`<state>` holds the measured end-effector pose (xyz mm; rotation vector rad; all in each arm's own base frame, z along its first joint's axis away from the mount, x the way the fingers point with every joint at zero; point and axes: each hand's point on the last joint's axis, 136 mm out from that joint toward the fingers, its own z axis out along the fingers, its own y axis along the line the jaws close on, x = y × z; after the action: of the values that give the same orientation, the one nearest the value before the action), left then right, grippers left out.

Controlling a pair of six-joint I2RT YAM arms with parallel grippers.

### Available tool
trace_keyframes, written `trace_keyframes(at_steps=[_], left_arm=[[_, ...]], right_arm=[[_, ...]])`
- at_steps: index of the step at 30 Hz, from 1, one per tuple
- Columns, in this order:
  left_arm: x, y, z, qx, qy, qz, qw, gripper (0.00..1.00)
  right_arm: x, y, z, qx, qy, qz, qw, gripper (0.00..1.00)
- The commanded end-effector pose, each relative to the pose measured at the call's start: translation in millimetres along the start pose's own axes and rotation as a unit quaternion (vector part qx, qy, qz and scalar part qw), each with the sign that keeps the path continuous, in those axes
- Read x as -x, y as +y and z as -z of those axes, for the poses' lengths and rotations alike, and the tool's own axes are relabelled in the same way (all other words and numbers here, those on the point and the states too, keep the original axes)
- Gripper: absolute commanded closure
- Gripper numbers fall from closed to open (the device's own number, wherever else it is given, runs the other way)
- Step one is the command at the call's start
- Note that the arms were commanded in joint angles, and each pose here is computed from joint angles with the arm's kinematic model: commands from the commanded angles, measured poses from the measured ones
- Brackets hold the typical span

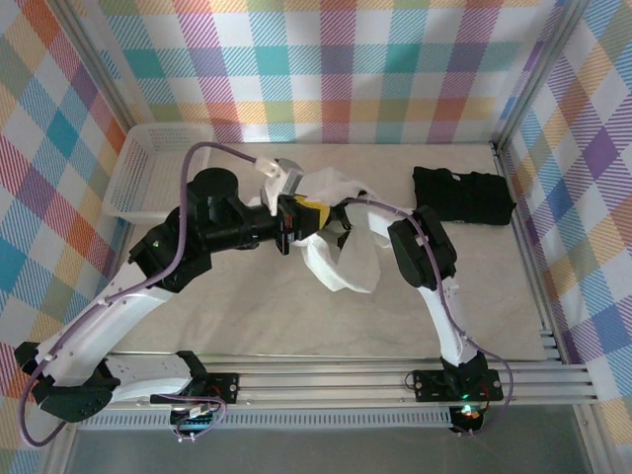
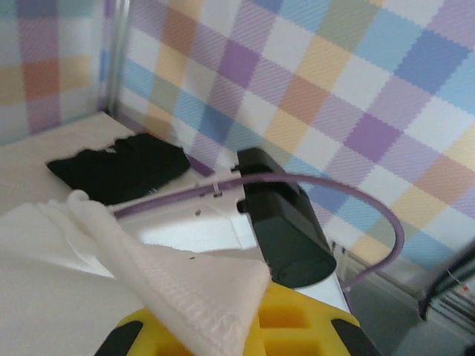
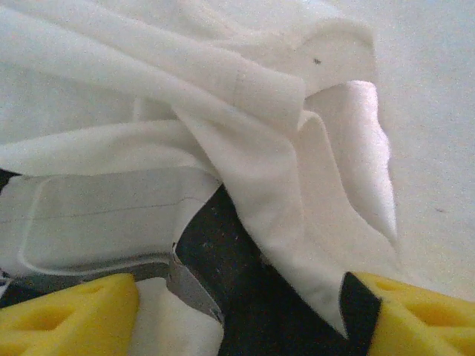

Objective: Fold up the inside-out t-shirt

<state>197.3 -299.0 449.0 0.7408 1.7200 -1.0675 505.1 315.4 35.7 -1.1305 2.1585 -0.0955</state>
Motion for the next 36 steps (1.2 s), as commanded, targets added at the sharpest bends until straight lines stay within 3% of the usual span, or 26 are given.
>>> trace_keyframes(at_steps=[1,7,10,15,19,22,27,36], left_arm=[[42,0,25,0.037,-0.098,-0.032,0.994,1.00],[28,69,29,0.209,-0.104,-0.018,0.972,1.00],[17,121,36,0.309,-0.105,0.010,0.945,1.00],[-2,195,40,0.385,-0.082,0.072,0.916,1.00],[-11,243,39,0.410,-0.068,0.100,0.904,1.00],[-17,284,58,0.433,-0.066,0.147,0.887,1.00],[-26,313,71,0.440,-0.086,0.191,0.873,1.00],[-82,339,29,0.405,-0.012,0.245,0.881,1.00]], right_arm=[[-57,35,-15,0.081,0.099,-0.011,0.992,0.38],[-35,28,13,0.093,0.063,-0.036,0.993,0.88],[-10,27,50,0.111,-0.004,-0.054,0.992,1.00],[6,51,116,0.184,-0.118,-0.066,0.973,1.00],[-4,65,146,0.215,-0.134,-0.077,0.964,1.00],[-22,70,161,0.215,-0.135,-0.066,0.965,1.00],[-33,80,181,0.228,-0.155,-0.045,0.960,1.00],[56,67,261,0.256,-0.337,-0.034,0.905,1.00]])
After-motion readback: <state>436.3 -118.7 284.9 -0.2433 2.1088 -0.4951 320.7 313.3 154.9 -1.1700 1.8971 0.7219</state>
